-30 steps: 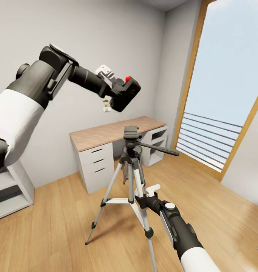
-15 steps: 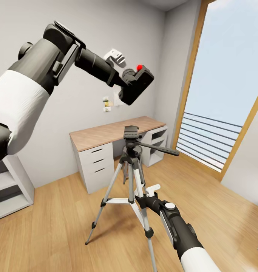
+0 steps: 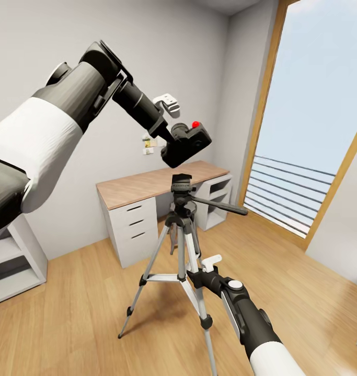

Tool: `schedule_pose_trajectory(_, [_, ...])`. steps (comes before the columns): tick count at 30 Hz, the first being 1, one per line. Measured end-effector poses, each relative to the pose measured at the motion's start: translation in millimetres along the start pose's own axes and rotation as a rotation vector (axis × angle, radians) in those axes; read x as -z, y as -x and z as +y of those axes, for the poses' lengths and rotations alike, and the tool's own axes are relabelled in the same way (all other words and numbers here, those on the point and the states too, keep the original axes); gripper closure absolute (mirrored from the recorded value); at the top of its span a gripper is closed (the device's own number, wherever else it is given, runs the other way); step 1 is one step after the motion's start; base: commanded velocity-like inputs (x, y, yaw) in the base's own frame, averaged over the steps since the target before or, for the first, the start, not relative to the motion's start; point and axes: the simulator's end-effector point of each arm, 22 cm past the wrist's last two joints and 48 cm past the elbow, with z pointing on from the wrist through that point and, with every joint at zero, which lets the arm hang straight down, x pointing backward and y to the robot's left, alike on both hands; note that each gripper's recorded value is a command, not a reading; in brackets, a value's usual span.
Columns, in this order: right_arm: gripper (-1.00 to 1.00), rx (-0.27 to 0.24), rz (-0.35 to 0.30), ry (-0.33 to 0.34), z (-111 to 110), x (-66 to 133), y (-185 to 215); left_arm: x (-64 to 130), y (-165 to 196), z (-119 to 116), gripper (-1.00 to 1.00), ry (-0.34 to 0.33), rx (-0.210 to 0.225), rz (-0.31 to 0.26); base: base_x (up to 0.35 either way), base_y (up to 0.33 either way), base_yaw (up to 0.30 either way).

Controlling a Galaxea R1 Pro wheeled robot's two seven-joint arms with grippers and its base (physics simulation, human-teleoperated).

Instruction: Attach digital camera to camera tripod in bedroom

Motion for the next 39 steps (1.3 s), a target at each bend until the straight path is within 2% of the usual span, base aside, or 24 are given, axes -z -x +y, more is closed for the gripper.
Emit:
schedule_pose_trajectory(7, [1.0,0.0,0.0,0.0,0,0.0,0,3.3,-2,1,1.0,0.002,-0.013,0.007,0.0,0.0,0.0])
schedule_pose_trajectory(12, [1.0,-0.002,0.0,-0.003,-1,0.0,0,5.3,-6,0,1.0,-0.013,-0.076,0.008,0.0,0.0,0.0])
schedule_pose_trajectory(18, [1.0,-0.006,0.001,-0.007,-1,-0.5,-1,5.2,-12,1,1.0,-0.019,-0.085,0.021,0.0,0.0,0.0])
schedule_pose_trajectory(22, [1.0,-0.004,0.001,-0.006,0,-0.5,0,-4.0,-22,-1,1.0,-0.008,-0.115,0.086,0.0,0.0,0.0])
schedule_pose_trajectory(26, [1.0,-0.005,0.001,-0.007,0,-0.5,0,-8.9,-27,-2,1.0,-0.007,-0.128,0.12,0.0,0.0,0.0])
schedule_pose_trajectory(33, [1.0,-0.005,0.001,-0.007,0,-0.5,0,-12.2,-35,0,1.0,-0.013,-0.111,0.138,0.0,0.0,0.0])
schedule_pose_trajectory(34, [1.0,-0.006,0.001,-0.009,-1,-0.6,0,-13.7,-40,1,1.0,-0.018,-0.094,0.144,0.0,0.0,0.0])
schedule_pose_trajectory(37, [1.0,-0.008,0.0,-0.011,-1,-0.6,0,-14.7,-42,1,1.0,-0.028,-0.08,0.14,0.0,0.0,0.0])
schedule_pose_trajectory(38, [1.0,-0.01,0.0,-0.013,-2,-0.6,0,-16.5,-41,-3,1.0,-0.061,-0.053,0.11,0.0,0.0,0.0])
schedule_pose_trajectory(39, [1.0,-0.011,0.0,-0.013,-2,-0.6,-1,-16.8,-41,-3,1.0,-0.067,-0.048,0.105,0.0,0.0,0.0])
